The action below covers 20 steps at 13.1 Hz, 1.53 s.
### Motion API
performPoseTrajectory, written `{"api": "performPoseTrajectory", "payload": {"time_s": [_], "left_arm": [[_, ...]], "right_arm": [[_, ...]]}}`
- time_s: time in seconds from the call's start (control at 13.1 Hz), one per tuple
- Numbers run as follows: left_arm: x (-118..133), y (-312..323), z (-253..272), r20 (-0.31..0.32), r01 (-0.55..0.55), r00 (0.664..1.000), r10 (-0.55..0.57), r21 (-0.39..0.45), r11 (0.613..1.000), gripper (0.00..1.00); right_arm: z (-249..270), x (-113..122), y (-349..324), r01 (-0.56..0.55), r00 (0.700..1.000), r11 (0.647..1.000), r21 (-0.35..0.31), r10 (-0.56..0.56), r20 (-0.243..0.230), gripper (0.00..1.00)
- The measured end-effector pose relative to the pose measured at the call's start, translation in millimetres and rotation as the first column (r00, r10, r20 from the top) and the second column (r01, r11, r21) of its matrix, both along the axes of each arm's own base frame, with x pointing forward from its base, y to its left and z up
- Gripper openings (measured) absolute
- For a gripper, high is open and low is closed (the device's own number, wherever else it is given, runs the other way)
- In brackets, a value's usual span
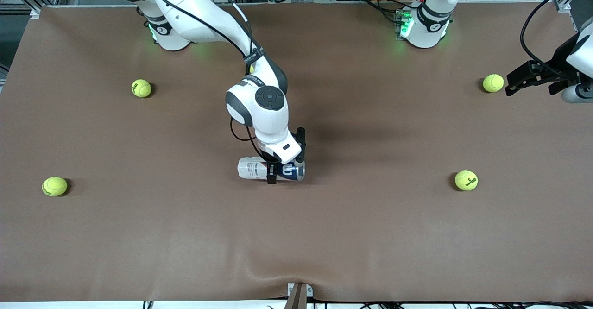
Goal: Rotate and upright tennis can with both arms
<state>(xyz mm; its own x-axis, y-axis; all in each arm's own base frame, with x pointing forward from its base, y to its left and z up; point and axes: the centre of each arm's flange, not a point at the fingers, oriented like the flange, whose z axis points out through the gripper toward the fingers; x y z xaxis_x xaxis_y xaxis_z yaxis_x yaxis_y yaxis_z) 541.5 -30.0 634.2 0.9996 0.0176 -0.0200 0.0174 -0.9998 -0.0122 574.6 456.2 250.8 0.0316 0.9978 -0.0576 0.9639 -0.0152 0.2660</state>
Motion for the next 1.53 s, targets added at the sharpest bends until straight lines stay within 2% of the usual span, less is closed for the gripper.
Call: {"api": "performPoseTrajectory", "payload": {"time_s": [0.23, 0.38, 0.46, 0.54, 0.61, 0.69, 0.77, 1.22, 1.53], "left_arm": [[0, 0, -3, -0.006, 0.0, 1.0, 0.0, 0.0, 1.0, 1.0], [1, 0, -4, -0.008, 0.0, 1.0, 0.0, 0.0, 1.0, 1.0], [2, 0, -5, -0.01, 0.0, 1.0, 0.0, 0.0, 1.0, 1.0], [2, 0, -6, -0.012, 0.0, 1.0, 0.0, 0.0, 1.0, 1.0], [3, 0, -7, -0.014, -0.001, 1.0, 0.001, 0.0, 1.0, 1.0], [3, 1, -8, -0.015, -0.001, 1.0, 0.001, 0.0, 1.0, 1.0], [3, 1, -9, -0.017, -0.001, 1.0, 0.001, 0.0, 1.0, 1.0], [6, 0, -14, -0.025, 0.0, 1.0, 0.0, -0.001, 1.0, 1.0], [15, -3, -32, -0.056, 0.006, 0.998, -0.006, -0.003, 1.0, 1.0]], "right_arm": [[-18, -11, 7, -0.024, 1.0, 1.0, -0.019, 0.024, -0.014, 0.78], [-33, -19, 15, -0.051, 0.999, 0.999, -0.007, 0.051, -0.005, 0.79], [-41, -22, 15, -0.061, 0.998, 0.998, 0.003, 0.061, 0.001, 0.82], [-48, -24, 14, -0.067, 0.998, 0.998, 0.013, 0.067, 0.008, 0.9], [-54, -24, 12, -0.072, 0.997, 0.997, 0.021, 0.071, 0.015, 0.9], [-56, -25, 12, -0.077, 0.997, 0.997, 0.031, 0.077, 0.024, 0.98], [-57, -27, 13, -0.08, 0.996, 0.996, 0.039, 0.079, 0.029, 1.0], [-60, -31, 17, -0.077, 0.997, 0.996, 0.046, 0.075, 0.03, 1.0], [-48, -28, 19, -0.064, 0.997, 0.996, 0.055, 0.062, 0.041, 1.0]]}}
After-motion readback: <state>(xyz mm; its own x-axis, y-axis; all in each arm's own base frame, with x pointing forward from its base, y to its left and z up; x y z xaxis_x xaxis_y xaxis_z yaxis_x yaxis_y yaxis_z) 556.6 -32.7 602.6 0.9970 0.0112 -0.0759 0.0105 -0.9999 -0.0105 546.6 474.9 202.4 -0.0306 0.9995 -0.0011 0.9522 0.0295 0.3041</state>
